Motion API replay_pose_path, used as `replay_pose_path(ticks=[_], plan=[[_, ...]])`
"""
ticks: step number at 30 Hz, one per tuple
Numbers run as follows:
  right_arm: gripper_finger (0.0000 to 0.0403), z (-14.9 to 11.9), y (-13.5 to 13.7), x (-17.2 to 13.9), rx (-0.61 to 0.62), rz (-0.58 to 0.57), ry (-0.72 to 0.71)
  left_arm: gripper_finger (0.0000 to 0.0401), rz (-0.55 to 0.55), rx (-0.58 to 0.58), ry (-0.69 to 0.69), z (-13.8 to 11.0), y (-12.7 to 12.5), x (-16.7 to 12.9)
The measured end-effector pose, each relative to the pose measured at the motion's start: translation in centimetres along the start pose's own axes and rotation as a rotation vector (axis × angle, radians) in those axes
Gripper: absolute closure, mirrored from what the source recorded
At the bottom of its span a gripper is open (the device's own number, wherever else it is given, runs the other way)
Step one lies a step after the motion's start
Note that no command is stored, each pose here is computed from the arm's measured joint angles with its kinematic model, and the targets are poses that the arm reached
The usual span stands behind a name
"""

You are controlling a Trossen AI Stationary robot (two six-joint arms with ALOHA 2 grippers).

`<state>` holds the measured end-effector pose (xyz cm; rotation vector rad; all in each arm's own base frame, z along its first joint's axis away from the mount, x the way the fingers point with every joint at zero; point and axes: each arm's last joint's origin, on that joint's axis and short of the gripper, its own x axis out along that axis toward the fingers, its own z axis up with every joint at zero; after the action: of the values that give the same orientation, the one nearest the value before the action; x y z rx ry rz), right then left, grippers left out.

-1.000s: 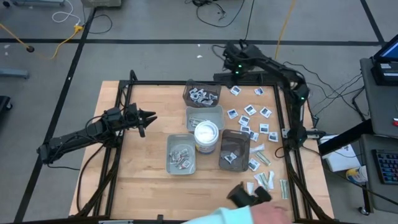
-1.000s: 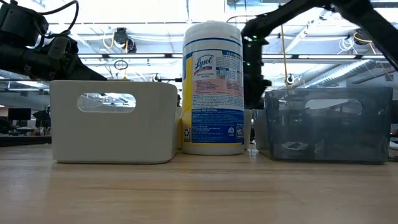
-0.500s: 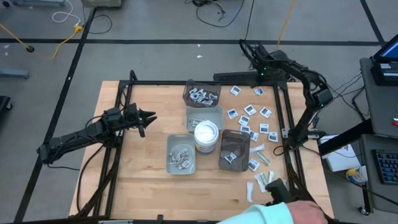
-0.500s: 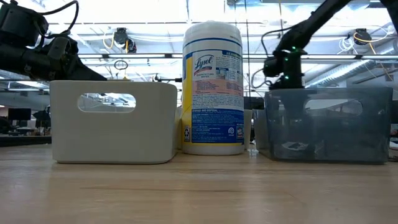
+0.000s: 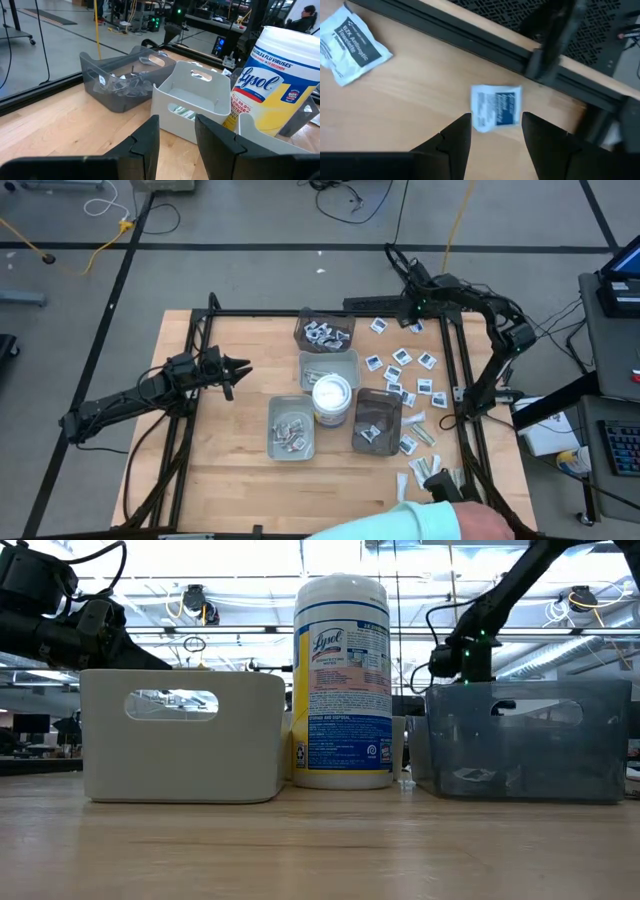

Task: Pick & Place First Aid Supplies
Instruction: Put the alcohol pad into the top transparent black bin

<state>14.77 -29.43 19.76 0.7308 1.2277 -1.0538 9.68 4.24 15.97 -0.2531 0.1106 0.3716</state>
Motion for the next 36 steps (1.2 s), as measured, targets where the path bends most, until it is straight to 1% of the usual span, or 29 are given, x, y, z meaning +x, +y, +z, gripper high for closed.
replay_pose_path(ticks=[6,14,18,20,22,28,29,33,36], plan=[[0.0234,-1.2,0.7,2.2,0.019,0.007,-0.029,0.0272,0.0,0.0,0.0,0.0,0.0,0.0],[0.0234,-1.9,1.3,4.7,0.041,-0.018,0.036,0.0272,0.0,0.0,0.0,0.0,0.0,0.0],[0.0238,-1.8,1.5,5.0,0.038,-0.022,0.044,0.0272,0.0,0.0,0.0,0.0,0.0,0.0],[0.0251,-1.8,1.5,5.1,0.038,-0.021,0.042,0.0272,0.001,0.0,0.0,0.0,0.0,0.0],[0.0275,-1.8,1.5,5.1,0.038,-0.019,0.038,0.0272,0.0,0.0,0.0,0.0,0.0,0.0],[0.0384,-1.8,1.6,5.2,0.013,-0.005,0.036,0.0272,0.0,0.0,0.0,0.0,0.0,0.0],[0.0393,-1.8,1.6,5.2,0.004,-0.003,0.037,0.0272,0.0,0.0,0.0,0.0,0.0,0.0],[0.0398,-1.9,1.5,4.9,-0.004,-0.01,0.045,0.0272,0.0,0.0,0.0,0.0,0.0,0.0],[0.0401,-2.0,1.6,3.4,-0.034,-0.024,0.058,0.0272,0.001,0.0,0.0,0.0,0.0,0.0]])
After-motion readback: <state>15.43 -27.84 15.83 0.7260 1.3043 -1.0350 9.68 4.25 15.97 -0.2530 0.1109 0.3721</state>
